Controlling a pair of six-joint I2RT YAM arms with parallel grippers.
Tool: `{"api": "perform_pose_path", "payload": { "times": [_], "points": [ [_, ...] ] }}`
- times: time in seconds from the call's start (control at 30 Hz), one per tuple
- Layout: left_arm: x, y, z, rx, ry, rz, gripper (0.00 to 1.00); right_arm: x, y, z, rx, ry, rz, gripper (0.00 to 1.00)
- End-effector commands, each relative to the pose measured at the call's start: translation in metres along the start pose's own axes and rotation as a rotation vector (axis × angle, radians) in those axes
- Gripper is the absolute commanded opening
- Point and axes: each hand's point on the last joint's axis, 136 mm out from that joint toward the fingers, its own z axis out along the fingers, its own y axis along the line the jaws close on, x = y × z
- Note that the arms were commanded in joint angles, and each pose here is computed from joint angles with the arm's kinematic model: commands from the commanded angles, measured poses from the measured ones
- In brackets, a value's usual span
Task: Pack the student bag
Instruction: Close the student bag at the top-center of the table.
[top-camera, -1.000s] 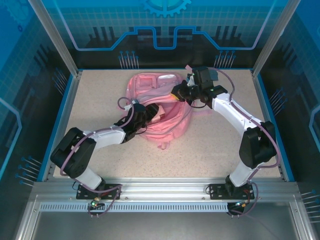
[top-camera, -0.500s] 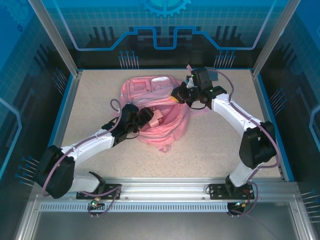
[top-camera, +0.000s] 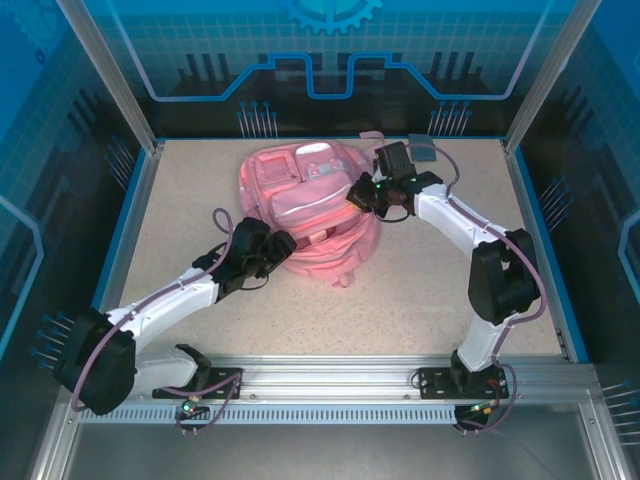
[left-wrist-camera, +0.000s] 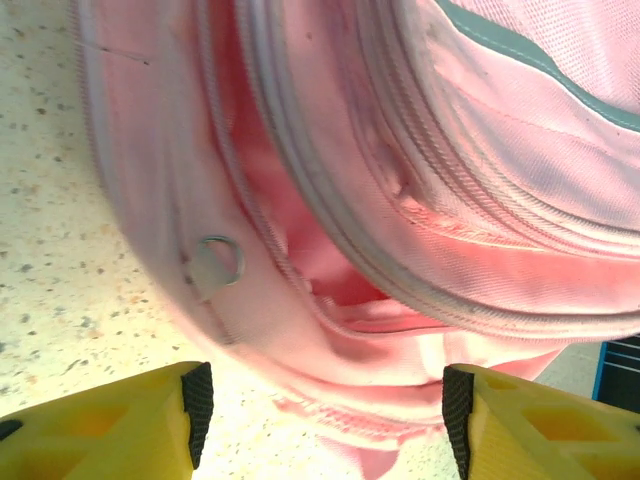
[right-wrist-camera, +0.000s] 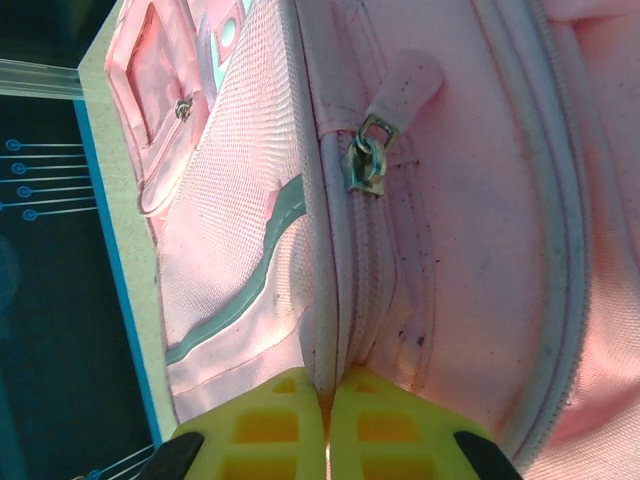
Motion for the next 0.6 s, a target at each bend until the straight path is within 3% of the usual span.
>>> {"api": "perform_pose_path", "payload": {
  "times": [0.0,0.17,0.27,0.37,0.47,0.57],
  "points": [
    [-0.009,0.009,-0.014,-0.055,-0.02,0.051,0.63,-0.022,-0.008,-0.018,0.039,-0.086,-0.057,0.07],
    [-0.03,0.007,-0.025,-0.048,-0.045,0.075,0.64,-0.02,-0.036,-0.03,0.07,-0.062,-0.076,0.1],
    [-0.042,0.0,-0.03,-0.028,-0.04,0.112,0.69,-0.022,-0.058,-0.035,0.091,-0.054,-0.07,0.17],
    [-0.053,-0.009,-0.029,-0.018,-0.022,0.176,0.75,-0.026,-0.071,-0.044,0.118,-0.061,-0.089,0.3],
    [-0.062,-0.017,-0.025,-0.025,-0.01,0.28,0.81,-0.03,-0.076,-0.057,0.166,-0.099,-0.123,0.54],
    [-0.064,-0.026,-0.016,-0.018,0.024,0.446,0.85,-0.031,-0.069,-0.075,0.169,-0.152,-0.161,0.65]
  ]
}}
